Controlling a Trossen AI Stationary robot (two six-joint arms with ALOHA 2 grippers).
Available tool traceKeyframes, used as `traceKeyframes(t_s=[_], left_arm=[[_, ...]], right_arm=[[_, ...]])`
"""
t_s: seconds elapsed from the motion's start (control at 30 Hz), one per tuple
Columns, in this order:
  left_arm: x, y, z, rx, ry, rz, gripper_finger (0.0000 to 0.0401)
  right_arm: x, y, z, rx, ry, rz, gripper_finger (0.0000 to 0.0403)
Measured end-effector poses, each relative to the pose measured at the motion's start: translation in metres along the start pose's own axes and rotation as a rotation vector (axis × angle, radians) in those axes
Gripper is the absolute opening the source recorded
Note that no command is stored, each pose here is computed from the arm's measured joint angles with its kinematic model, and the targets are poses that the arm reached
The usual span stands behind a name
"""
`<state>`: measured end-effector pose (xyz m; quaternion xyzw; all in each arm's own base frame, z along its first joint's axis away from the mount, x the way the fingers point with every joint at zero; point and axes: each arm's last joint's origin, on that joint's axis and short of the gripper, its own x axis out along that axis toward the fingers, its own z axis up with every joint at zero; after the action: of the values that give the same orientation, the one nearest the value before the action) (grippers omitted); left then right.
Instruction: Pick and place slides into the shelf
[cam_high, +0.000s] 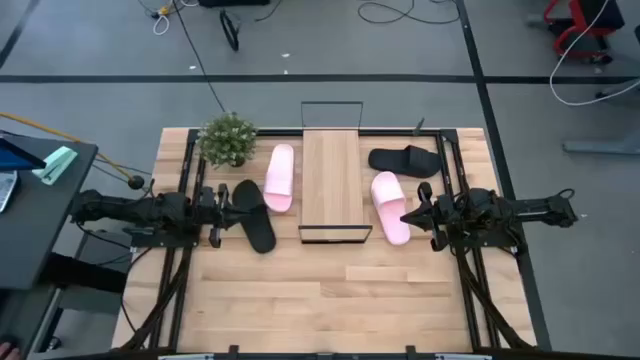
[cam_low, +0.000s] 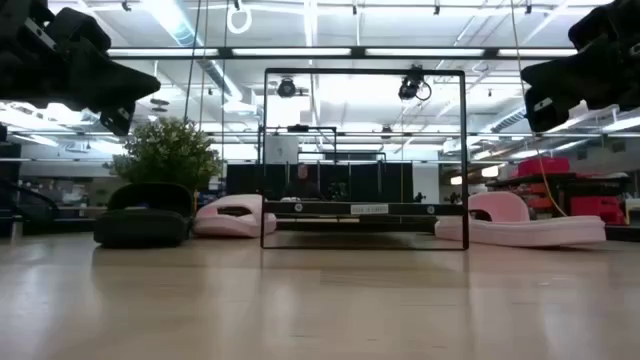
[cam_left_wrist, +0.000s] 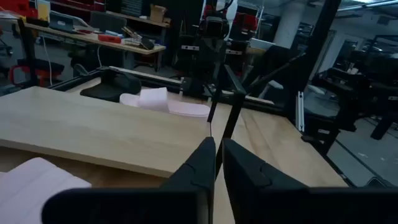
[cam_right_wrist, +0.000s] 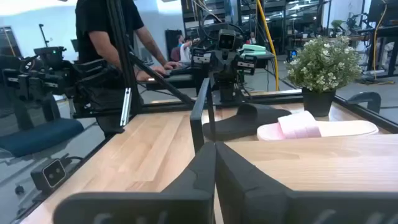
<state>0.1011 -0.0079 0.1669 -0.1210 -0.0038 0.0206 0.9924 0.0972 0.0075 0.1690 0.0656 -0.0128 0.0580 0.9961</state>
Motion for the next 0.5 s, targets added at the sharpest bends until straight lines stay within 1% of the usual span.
traceKeyframes(t_s=[0.17,0.5], left_arm=[[0.0000,0.0000,0.0000,0.000,0.000,-0.001,0.0028],[0.0000,0.0000,0.0001,0.000,0.000,-0.001,0.0040]], right_arm=[[0.0000,0.0000,-0.0001,0.000,0.001,0.000,0.0014],[0.0000,0.0000,0.0000,0.000,0.000,0.000,0.0014]])
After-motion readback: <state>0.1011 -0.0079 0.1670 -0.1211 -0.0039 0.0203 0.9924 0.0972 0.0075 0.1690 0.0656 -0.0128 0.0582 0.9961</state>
